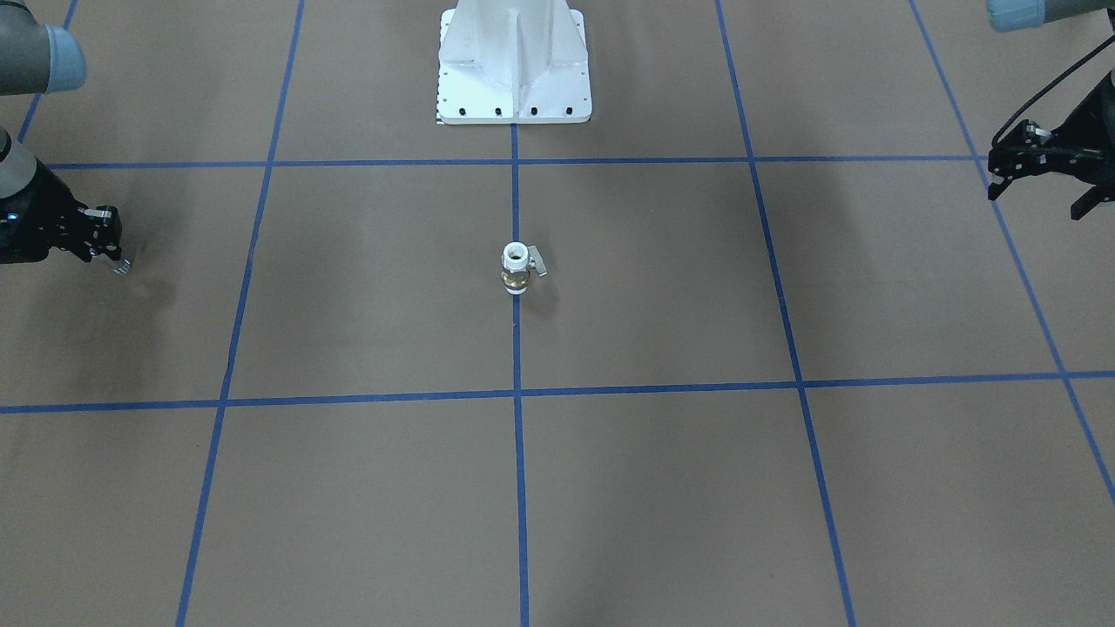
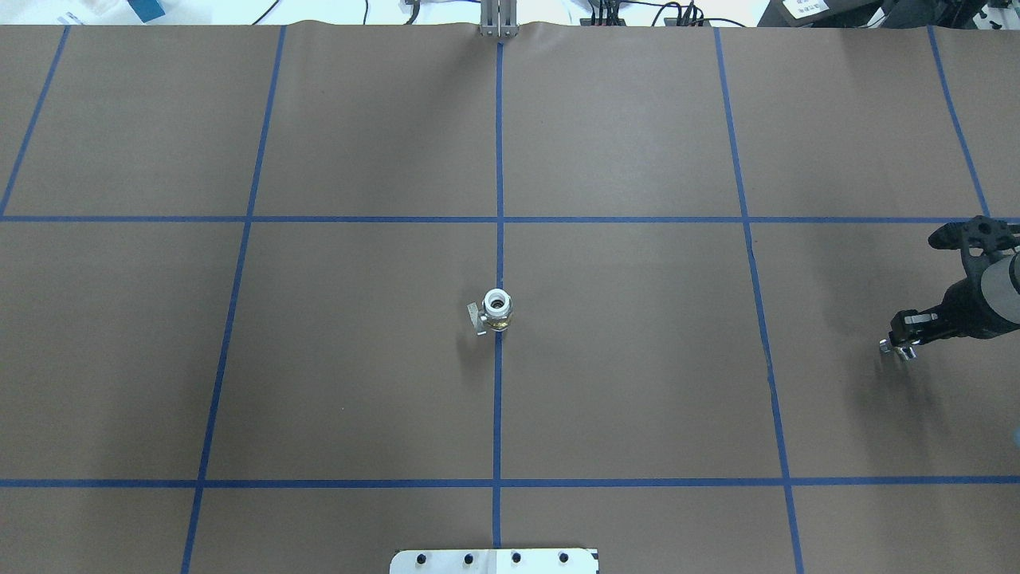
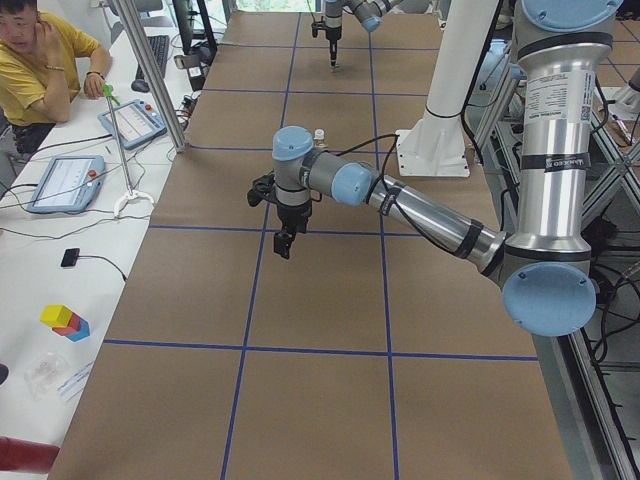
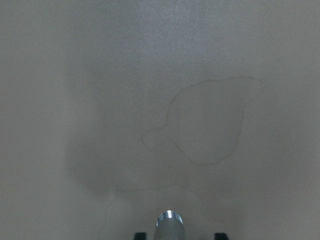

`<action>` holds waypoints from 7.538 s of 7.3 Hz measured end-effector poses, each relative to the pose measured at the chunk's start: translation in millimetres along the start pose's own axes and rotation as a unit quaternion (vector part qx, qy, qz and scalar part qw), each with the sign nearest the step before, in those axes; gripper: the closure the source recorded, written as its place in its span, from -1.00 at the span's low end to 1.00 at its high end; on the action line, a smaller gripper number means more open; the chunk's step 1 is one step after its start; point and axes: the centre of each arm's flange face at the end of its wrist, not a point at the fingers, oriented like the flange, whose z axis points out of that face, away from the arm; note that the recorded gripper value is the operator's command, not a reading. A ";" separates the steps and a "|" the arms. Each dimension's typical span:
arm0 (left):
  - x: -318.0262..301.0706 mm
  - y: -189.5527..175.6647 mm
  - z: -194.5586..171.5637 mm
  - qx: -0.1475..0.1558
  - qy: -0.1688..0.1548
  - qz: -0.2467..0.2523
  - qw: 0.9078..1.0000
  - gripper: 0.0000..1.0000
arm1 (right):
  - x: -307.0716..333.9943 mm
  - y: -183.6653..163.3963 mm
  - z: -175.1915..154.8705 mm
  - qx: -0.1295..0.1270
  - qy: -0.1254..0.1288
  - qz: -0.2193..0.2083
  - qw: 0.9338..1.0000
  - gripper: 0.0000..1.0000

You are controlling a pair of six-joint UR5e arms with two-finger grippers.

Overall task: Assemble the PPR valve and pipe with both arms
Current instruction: 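Close the right gripper on the silver fitting and lift it, then carry the silver fitting with the right arm above the standing valve, then lower the fitting onto the valve top and press it down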

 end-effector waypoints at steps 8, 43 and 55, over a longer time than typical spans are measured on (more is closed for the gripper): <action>-10.8 3.6 -1.8 0.000 -0.002 -0.004 1.000 -1.00 | -228.8 -94.9 -126.3 -0.021 -0.006 0.070 0.997 1.00; -208.3 76.7 31.0 -0.020 0.045 0.022 0.999 -1.00 | -572.7 -77.4 -98.0 -0.020 0.007 0.203 0.979 0.70; -205.8 78.5 33.9 -0.014 0.073 0.005 0.997 -1.00 | -564.4 -80.9 -117.0 -0.006 -0.009 0.197 0.980 -0.99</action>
